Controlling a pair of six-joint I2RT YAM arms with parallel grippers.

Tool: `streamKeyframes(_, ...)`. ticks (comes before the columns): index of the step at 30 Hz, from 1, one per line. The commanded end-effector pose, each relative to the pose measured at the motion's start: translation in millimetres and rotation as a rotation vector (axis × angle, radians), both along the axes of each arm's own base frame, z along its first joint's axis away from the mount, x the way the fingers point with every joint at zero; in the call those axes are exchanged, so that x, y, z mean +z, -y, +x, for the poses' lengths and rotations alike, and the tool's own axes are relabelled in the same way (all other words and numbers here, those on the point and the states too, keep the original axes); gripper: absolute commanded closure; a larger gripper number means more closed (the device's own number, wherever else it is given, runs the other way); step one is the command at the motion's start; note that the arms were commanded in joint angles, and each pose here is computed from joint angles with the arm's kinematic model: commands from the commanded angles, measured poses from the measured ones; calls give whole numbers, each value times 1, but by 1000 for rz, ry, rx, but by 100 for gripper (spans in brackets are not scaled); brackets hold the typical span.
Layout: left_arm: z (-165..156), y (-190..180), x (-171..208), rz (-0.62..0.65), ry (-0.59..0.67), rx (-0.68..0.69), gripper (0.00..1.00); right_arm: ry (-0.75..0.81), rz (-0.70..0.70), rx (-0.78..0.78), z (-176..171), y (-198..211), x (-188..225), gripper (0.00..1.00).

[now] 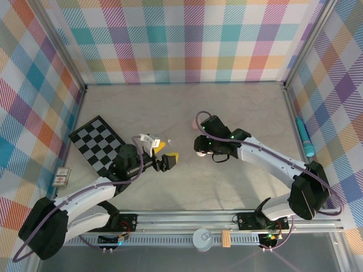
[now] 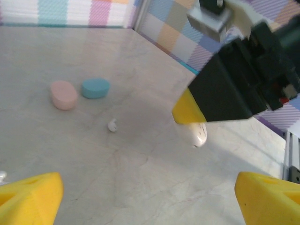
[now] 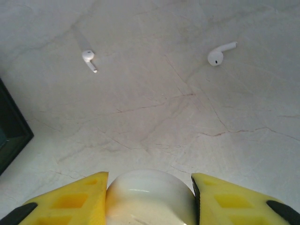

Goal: Insert wireless bluetooth earbuds into charging case

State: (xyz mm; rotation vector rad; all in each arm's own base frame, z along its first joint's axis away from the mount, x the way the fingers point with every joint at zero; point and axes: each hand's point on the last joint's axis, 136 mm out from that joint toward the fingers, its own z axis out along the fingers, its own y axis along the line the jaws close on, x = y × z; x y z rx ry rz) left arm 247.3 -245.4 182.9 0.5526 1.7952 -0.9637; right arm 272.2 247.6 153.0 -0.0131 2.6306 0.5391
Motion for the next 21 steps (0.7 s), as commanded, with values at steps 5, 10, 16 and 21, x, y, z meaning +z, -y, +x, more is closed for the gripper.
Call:
streamKeyframes(5, -9, 40, 14, -92, 18, -141, 11, 58, 122, 53, 3, -17, 39, 57)
streamKeyframes(10, -8, 59, 12, -128, -8, -172, 16, 76, 178, 92, 1, -25, 48, 57)
streamKeyframes(16, -5, 78, 11, -163, -24, -214, 25, 82, 227, 127, -2, -33, 53, 57)
streamKeyframes(21, 2, 87, 17, -231, -22, -222, 33, 75, 235, 136, -5, -34, 53, 57)
